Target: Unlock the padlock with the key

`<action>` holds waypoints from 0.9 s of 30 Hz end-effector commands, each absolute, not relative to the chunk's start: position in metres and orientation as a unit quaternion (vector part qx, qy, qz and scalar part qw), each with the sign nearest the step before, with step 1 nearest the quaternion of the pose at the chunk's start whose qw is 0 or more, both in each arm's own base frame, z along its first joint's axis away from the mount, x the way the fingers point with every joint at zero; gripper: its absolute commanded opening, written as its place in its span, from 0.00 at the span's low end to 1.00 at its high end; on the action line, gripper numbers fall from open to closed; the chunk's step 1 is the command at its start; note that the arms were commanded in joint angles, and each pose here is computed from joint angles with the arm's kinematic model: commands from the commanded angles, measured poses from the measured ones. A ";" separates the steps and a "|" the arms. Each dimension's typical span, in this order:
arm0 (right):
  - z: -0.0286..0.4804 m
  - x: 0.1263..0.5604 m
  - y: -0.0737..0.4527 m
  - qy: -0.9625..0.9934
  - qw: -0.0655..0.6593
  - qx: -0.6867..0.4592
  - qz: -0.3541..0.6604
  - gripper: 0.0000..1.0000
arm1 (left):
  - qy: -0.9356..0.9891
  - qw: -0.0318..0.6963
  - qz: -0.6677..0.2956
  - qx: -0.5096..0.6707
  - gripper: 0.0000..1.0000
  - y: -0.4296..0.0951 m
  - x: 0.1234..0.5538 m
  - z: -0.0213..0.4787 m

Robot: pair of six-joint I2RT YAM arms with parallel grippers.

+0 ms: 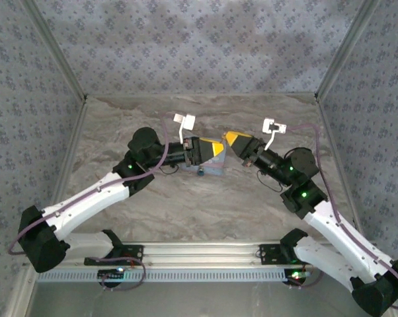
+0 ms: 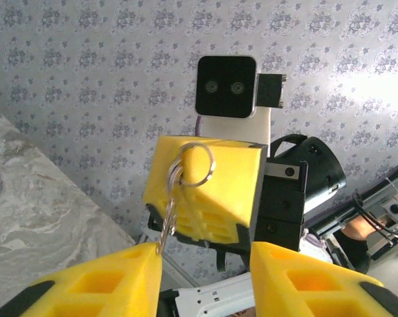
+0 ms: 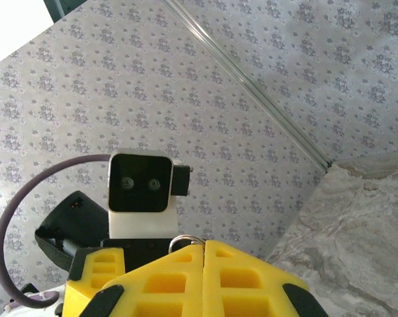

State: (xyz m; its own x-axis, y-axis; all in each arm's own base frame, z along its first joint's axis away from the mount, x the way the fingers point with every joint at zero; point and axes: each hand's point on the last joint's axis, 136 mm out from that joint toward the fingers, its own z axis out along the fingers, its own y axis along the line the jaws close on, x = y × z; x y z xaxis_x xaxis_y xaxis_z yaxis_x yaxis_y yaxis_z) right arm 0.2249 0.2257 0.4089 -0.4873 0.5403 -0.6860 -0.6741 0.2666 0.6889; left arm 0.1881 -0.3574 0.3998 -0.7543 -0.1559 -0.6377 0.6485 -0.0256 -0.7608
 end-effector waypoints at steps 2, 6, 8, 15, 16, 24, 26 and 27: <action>0.417 0.221 0.228 0.601 0.506 -0.060 0.616 0.00 | 0.597 0.311 -0.706 0.220 0.35 -0.356 0.179 0.430; 0.417 0.220 0.228 0.600 0.506 -0.060 0.617 0.00 | 0.596 0.311 -0.706 0.223 0.24 -0.356 0.178 0.432; 0.417 0.220 0.229 0.600 0.505 -0.062 0.617 0.00 | 0.598 0.311 -0.705 0.224 0.20 -0.356 0.178 0.432; 0.417 0.218 0.229 0.600 0.505 -0.066 0.617 0.00 | 0.605 0.310 -0.699 0.223 0.05 -0.356 0.179 0.431; 0.416 0.218 0.229 0.601 0.504 -0.067 0.616 0.00 | 0.606 0.310 -0.697 0.223 0.02 -0.356 0.179 0.430; 0.398 0.216 0.218 0.645 0.505 -0.068 0.569 0.15 | 0.658 0.293 -0.656 0.227 0.00 -0.356 0.184 0.414; 0.386 0.216 0.209 0.674 0.504 -0.067 0.536 0.32 | 0.693 0.273 -0.627 0.228 0.00 -0.355 0.187 0.401; 0.377 0.218 0.201 0.693 0.505 -0.063 0.511 0.41 | 0.707 0.261 -0.614 0.234 0.00 -0.354 0.186 0.394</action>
